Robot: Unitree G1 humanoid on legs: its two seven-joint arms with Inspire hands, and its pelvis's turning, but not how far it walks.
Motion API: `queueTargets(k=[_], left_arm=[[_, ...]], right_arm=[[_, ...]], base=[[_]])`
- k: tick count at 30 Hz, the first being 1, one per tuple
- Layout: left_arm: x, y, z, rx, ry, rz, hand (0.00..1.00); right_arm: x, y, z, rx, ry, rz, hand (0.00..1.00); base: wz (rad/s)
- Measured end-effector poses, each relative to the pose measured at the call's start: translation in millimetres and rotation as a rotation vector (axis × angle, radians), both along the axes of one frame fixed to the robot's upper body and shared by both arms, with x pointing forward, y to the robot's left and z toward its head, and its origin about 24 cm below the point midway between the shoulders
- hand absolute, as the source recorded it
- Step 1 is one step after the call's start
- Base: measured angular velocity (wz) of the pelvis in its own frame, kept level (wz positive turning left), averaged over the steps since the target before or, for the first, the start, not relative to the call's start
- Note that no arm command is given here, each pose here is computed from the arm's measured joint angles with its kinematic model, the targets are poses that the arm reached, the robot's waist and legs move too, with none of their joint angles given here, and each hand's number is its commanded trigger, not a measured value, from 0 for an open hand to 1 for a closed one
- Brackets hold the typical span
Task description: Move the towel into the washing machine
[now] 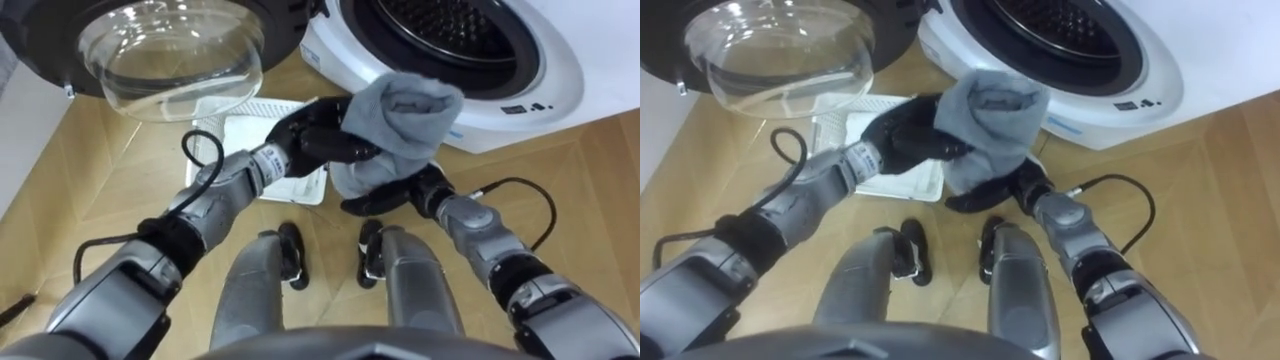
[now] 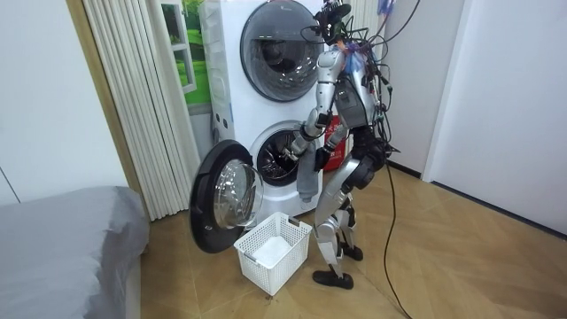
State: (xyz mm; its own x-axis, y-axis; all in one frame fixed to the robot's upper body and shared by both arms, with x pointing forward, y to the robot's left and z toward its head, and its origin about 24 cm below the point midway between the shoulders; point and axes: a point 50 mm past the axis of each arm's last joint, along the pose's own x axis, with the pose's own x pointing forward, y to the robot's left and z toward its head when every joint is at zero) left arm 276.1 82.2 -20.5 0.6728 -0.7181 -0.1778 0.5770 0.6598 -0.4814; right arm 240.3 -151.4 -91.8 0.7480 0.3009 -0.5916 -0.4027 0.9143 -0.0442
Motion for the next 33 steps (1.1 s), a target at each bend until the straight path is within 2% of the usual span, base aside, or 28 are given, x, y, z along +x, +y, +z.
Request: queueTargets(k=[5,12,20,21,22,28,32,33], left_arm=[[5,-6.0,9,-0.088,0.001,0.041,1.0],[11,-5.3,22,-0.127,-0.039,0.051,1.0],[14,-0.2,24,-0.141,-0.045,0.079,1.0],[14,0.6,24,-0.14,-0.044,0.08,0.42],[14,1.0,24,-0.139,-0.045,0.081,0.0],[14,6.2,22,-0.134,-0.034,0.096,0.0],[5,17.5,7,-0.256,0.062,0.213,0.0],[1,23.5,-3,-0.272,0.102,0.267,0.0]], right_arm=[[-2,5,-3,0.019,0.011,-0.014,1.0],[-1,6,0,0.046,-0.014,-0.042,1.0],[1,7,-1,0.061,-0.02,-0.102,1.0],[0,7,-1,0.061,-0.018,-0.105,1.0],[0,8,-1,0.061,-0.018,-0.107,1.0],[-2,2,-4,0.045,0.002,-0.144,1.0],[-16,-6,-17,-0.009,0.092,-0.17,1.0],[-23,-9,-22,-0.028,0.126,-0.171,1.0]], base=[[0.0],[0.0],[0.04],[0.0],[0.0],[-0.03],[0.0],[0.0]])
